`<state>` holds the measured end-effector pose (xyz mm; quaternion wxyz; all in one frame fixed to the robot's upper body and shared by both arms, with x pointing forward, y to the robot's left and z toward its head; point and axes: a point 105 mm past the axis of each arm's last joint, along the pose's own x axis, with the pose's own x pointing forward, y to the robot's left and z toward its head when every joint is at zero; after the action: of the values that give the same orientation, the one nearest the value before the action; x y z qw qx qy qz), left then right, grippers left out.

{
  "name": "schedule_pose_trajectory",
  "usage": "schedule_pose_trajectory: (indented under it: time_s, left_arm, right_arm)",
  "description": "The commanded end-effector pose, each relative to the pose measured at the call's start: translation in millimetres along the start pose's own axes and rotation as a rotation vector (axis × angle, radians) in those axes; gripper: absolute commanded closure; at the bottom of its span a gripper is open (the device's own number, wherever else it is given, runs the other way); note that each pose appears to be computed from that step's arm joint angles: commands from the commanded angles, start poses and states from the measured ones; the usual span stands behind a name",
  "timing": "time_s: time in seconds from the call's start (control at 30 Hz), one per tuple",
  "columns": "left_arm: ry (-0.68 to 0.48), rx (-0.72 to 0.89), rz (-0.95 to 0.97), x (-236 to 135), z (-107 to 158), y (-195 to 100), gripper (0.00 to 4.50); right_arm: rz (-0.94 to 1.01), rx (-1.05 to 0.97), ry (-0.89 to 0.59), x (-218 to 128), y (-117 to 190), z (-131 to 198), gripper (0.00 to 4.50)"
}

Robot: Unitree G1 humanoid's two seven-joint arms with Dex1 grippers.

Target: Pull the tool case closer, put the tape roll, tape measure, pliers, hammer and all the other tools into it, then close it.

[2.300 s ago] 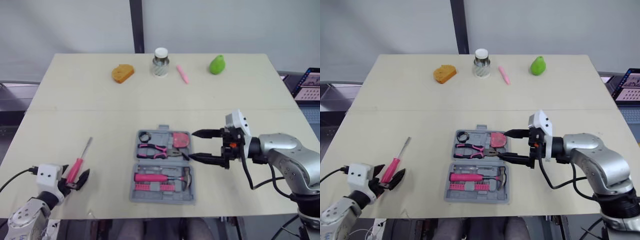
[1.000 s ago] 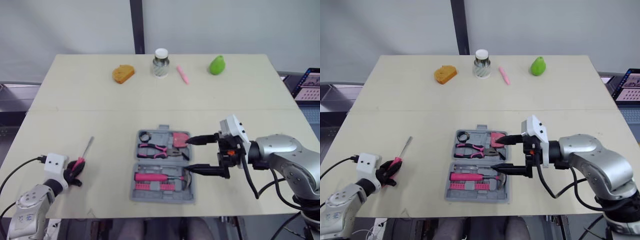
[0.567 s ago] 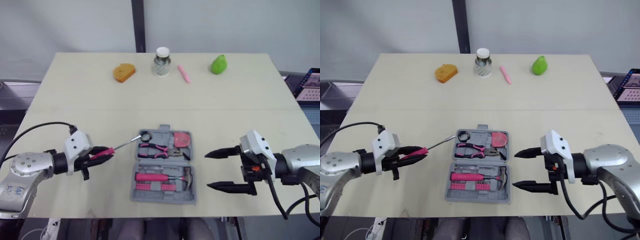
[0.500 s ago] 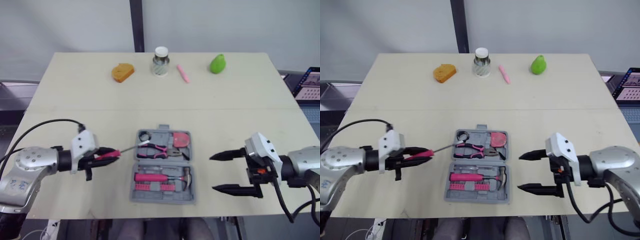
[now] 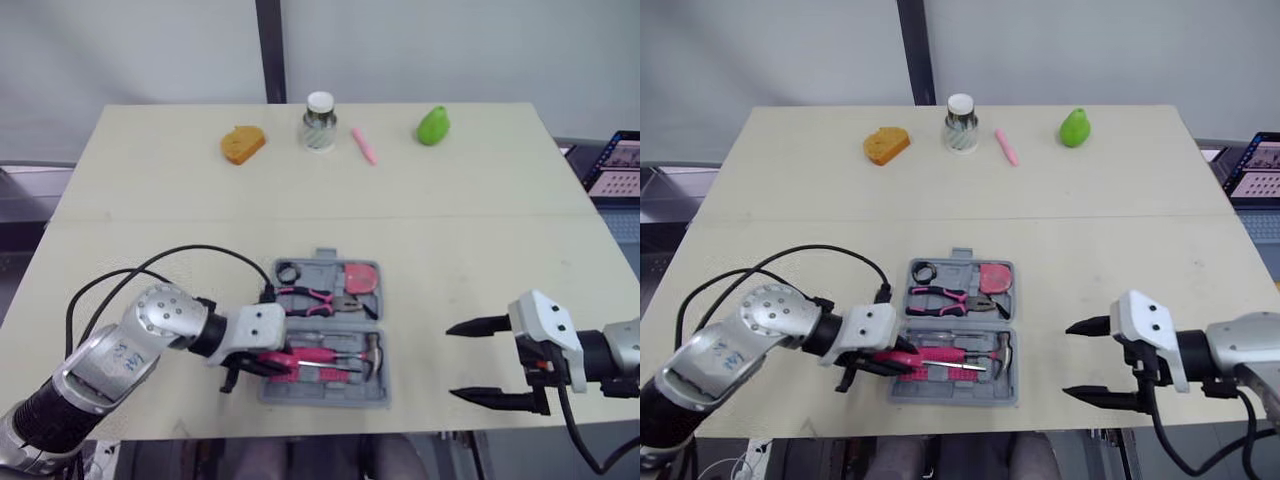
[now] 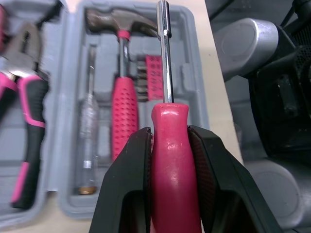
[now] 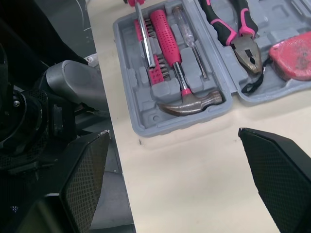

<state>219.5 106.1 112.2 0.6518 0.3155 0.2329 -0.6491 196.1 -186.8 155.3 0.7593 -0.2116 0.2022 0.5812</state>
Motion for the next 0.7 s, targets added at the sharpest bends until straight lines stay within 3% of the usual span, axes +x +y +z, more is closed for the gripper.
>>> schedule_pose_trajectory:
  time_s: [0.03, 0.6, 0.7]
  left_arm:
    - [0.011, -0.010, 0.019, 7, 9, -7, 3.85]
    - [0.095, -0.088, 0.074, 31, 19, -14, 3.85]
    - [0.074, -0.087, 0.067, 35, 30, -14, 3.85]
  right_arm:
    - [-0.015, -0.047, -0.005, -2, 1, 10, 0.00]
    - [-0.009, -0.045, -0.014, 1, 0, 14, 0.00]
    - [-0.009, -0.042, -0.015, 2, 1, 14, 0.00]
